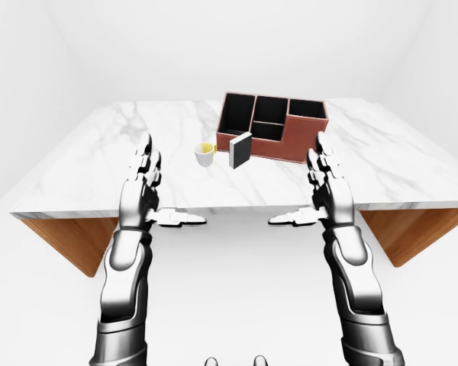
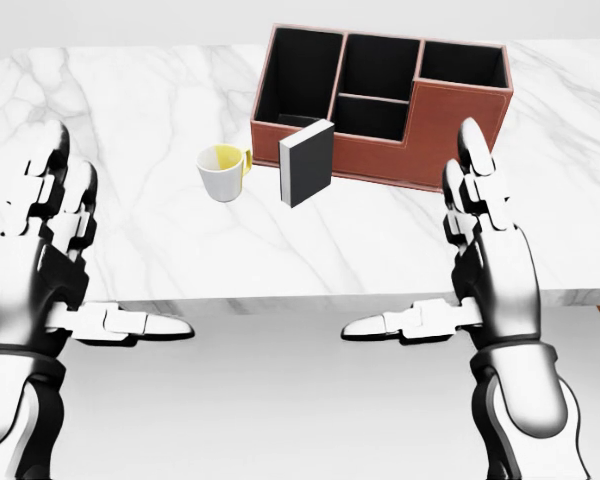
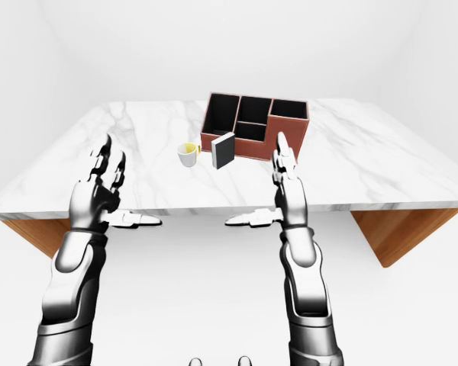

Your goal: Pick up the book and place it in the caddy.

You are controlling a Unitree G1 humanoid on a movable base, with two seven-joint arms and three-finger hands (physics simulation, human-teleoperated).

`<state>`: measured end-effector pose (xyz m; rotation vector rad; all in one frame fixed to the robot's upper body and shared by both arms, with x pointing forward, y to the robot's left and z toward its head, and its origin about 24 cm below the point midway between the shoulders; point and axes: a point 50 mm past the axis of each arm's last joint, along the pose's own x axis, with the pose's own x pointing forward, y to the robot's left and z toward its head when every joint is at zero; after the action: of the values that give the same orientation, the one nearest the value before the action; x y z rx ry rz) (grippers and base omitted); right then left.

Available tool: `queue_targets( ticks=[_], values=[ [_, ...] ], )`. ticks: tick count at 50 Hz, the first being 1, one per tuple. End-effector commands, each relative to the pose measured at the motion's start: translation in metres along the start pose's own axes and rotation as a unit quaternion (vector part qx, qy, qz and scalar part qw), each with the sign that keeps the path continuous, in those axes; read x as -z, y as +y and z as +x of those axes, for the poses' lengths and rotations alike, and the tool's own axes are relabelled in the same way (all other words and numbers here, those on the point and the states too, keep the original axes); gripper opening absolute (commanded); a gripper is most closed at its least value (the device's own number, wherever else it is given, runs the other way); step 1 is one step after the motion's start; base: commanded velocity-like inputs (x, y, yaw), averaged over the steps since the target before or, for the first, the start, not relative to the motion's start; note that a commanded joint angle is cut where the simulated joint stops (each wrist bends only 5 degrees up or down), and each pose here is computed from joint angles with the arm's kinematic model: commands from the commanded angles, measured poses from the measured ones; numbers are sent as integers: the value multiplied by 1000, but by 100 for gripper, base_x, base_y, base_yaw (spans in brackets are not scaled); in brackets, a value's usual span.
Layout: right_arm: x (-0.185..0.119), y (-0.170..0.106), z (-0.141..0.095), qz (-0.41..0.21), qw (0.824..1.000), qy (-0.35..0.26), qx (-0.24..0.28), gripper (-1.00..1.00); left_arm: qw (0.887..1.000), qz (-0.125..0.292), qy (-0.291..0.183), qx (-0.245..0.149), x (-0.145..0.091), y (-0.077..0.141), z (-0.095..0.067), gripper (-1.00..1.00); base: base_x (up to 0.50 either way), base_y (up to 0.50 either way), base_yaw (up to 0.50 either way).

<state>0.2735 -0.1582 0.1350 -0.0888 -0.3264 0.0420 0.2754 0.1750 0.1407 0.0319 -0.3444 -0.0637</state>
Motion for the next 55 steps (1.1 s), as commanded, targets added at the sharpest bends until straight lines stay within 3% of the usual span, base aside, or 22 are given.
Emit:
queue_targets(
  ticks=[1,13,19,26,36,47,49,55],
  values=[
    [-50,2,8,-11,994,-109,-5,100,998,-2,-69,-5,-32,5,8,100,0,0,0],
    [-77,1,8,-11,986,-167,-9,100,995,-4,-96,-12,-45,9,10,100,0,0,0],
    [-70,7,5,-29,988,-151,-23,100,998,-3,-63,-10,-29,6,11,100,0,25,0],
    [-73,6,6,-26,987,-158,-20,100,998,-2,-63,-12,-30,7,11,100,0,47,0],
    [-65,2,9,-42,989,-139,6,100,999,2,-49,-9,-23,6,10,100,0,0,0],
    [-66,10,2,-44,988,-143,-33,100,999,4,-31,-12,-15,7,10,100,-9,0,-9],
    [-66,7,6,-53,989,-141,-7,100,999,3,-32,-11,-15,7,9,100,-32,1,-49],
    [-63,13,4,-53,989,-135,-29,100,1000,0,-26,-13,-12,8,9,100,-11,-8,-8]
  ],
)
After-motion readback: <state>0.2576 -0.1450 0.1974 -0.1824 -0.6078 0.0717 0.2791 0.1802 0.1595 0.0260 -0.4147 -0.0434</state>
